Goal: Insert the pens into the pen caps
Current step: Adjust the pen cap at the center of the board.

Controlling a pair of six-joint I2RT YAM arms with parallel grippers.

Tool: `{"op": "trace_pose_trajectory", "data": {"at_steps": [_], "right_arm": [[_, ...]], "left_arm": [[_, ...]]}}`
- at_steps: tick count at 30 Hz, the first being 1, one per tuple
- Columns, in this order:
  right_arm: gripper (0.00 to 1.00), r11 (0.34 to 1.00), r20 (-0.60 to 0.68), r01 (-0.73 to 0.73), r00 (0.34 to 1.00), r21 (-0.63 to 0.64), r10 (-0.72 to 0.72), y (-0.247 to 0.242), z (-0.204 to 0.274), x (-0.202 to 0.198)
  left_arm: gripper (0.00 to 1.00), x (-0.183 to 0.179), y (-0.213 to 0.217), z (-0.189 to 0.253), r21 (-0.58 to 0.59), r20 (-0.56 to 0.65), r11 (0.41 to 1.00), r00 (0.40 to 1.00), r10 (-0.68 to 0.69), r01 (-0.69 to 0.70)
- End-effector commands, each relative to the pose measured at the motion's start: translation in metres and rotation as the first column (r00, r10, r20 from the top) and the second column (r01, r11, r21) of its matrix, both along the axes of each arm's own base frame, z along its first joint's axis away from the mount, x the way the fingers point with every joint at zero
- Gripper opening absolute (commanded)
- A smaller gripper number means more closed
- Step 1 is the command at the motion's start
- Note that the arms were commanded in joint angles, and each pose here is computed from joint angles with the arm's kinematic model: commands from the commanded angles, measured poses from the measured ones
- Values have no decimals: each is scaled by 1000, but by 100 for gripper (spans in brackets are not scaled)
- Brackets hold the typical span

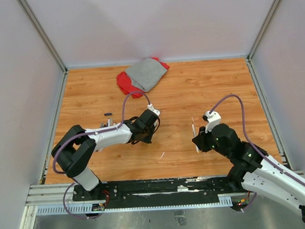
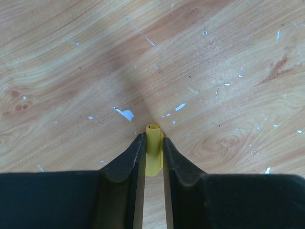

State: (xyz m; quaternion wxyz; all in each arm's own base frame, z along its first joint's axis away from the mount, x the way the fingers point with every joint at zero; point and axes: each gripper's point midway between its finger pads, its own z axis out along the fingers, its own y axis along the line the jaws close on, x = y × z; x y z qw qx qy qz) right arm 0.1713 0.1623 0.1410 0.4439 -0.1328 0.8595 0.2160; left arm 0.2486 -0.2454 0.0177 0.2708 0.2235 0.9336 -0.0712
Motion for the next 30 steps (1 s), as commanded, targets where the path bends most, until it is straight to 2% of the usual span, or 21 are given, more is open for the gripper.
{"op": "trace_pose_trajectory", "data": {"at_steps": [1,5,9,15,23,25,30], "right_arm": [[2,1000,38,11,999,29,-12,-1,18,2],[2,999,59,20,998,43,-23,-6,29,0],[1,998,86,41,995,54,-46,-19,44,-5],[3,990,146,77,985,115,-94,-40,74,-15],[4,974,213,96,967,206,-140,-58,103,-24],[4,974,210,93,968,208,-137,-58,104,-26],[4,973,200,91,971,213,-134,-58,103,-28]], "left_arm": [[18,-12,-12,-1,-9,-37,995,995,-97,97],[10,-8,-33,4,9,-7,981,982,-191,191],[8,-4,-60,10,-9,17,948,948,-317,317],[9,-27,-86,10,38,45,829,828,-559,558],[13,-71,-118,13,41,56,688,686,-726,725],[17,-79,-121,8,51,45,668,667,-744,742],[41,-82,-118,-2,77,26,677,677,-736,732]]}}
